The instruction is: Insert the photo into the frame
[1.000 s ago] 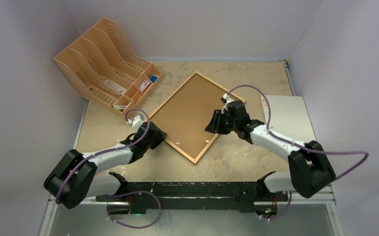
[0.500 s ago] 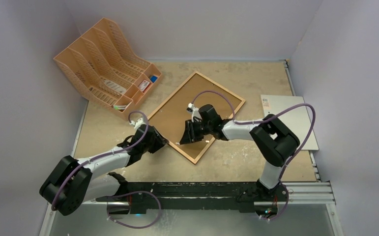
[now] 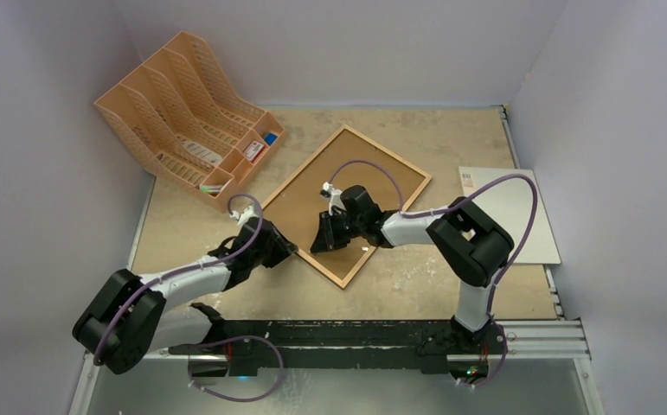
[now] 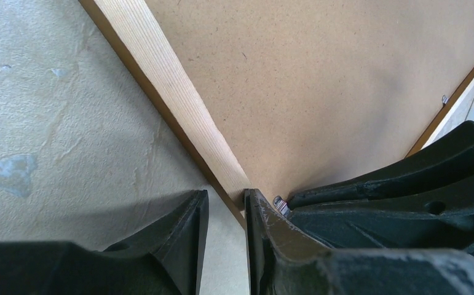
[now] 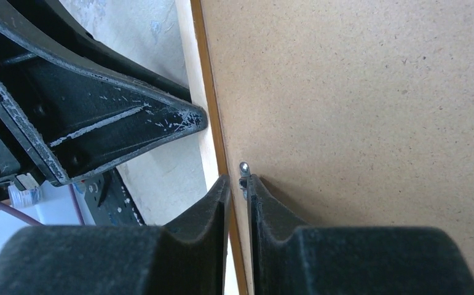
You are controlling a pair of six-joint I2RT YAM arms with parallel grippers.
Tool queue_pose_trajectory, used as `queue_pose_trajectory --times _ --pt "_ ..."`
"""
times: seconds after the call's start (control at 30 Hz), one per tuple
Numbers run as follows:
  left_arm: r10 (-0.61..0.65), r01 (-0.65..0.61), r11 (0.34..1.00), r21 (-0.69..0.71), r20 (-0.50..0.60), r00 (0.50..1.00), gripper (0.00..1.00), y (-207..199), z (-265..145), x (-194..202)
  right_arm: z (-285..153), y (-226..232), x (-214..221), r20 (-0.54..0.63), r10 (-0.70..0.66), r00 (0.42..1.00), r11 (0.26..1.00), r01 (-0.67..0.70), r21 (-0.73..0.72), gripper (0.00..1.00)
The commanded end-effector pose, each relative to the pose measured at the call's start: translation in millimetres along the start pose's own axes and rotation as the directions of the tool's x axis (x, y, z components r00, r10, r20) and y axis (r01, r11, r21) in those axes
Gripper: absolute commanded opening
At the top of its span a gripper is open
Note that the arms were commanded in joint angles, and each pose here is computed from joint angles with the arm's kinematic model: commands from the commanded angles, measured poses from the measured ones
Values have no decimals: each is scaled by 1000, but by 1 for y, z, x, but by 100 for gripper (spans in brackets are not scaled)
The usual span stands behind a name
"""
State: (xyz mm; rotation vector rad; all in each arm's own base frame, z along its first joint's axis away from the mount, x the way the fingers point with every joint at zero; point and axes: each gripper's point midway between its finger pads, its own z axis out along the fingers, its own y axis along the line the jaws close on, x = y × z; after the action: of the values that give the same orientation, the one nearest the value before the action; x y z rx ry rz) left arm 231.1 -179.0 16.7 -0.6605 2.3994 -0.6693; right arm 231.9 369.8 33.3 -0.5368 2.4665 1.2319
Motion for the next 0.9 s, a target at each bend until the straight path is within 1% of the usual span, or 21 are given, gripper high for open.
queue_pose_trajectory --times 0.0,0.23,0.4,0.73,0.87 --pt "65 -110 958 -267 -172 983 29 83 -8 43 6 -3 -5 21 -39 999 999 38 28 18" --pt "65 -108 961 -256 -171 983 29 81 -7 43 10 1 14 -32 -33 999 999 32 -16 12" --pt "68 -112 961 -253 -177 982 29 80 -6 44 14 6 21 -49 -28 998 999 27 -39 10" --pt "67 -112 959 -260 -178 982 28 83 -7 44 23 1 16 -15 -10 1000 1000 10 -12 12" --pt "66 -111 958 -263 -173 983 27 83 -7 43 11 10 6 28 -20 999 1000 20 -6 16"
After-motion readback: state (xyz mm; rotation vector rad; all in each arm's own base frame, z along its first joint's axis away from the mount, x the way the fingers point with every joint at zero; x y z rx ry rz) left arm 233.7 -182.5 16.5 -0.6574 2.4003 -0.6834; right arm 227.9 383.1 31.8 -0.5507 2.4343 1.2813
